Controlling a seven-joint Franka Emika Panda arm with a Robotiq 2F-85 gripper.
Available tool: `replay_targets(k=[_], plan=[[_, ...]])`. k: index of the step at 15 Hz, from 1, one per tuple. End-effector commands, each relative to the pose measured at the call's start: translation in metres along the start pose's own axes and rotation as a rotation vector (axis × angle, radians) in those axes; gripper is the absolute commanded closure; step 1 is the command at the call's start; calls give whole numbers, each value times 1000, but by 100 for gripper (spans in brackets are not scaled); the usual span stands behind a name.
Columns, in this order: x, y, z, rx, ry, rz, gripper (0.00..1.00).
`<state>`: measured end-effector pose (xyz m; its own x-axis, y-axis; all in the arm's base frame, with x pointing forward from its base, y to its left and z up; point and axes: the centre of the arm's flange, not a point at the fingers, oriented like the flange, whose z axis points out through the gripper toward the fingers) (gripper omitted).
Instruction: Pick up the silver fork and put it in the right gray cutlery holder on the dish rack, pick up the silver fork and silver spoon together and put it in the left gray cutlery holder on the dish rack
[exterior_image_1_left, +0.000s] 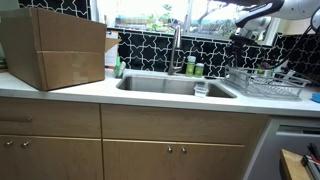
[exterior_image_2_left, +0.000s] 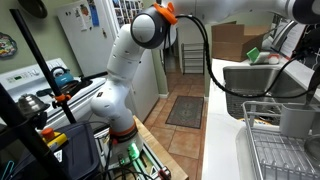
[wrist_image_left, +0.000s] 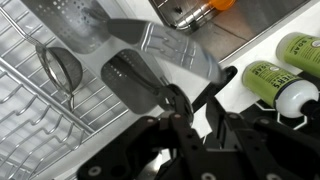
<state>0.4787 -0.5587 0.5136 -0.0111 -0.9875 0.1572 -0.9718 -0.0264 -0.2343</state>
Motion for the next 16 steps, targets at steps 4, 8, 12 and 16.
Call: replay_targets(k=[4,8,12,16], plan=[[-22,6,10,-3,-34,27,80],[-21,5,7,17,-37,16,52],[-16,5,-1,44,-11,21,25],[-6,4,-1,76,-6,14,0]])
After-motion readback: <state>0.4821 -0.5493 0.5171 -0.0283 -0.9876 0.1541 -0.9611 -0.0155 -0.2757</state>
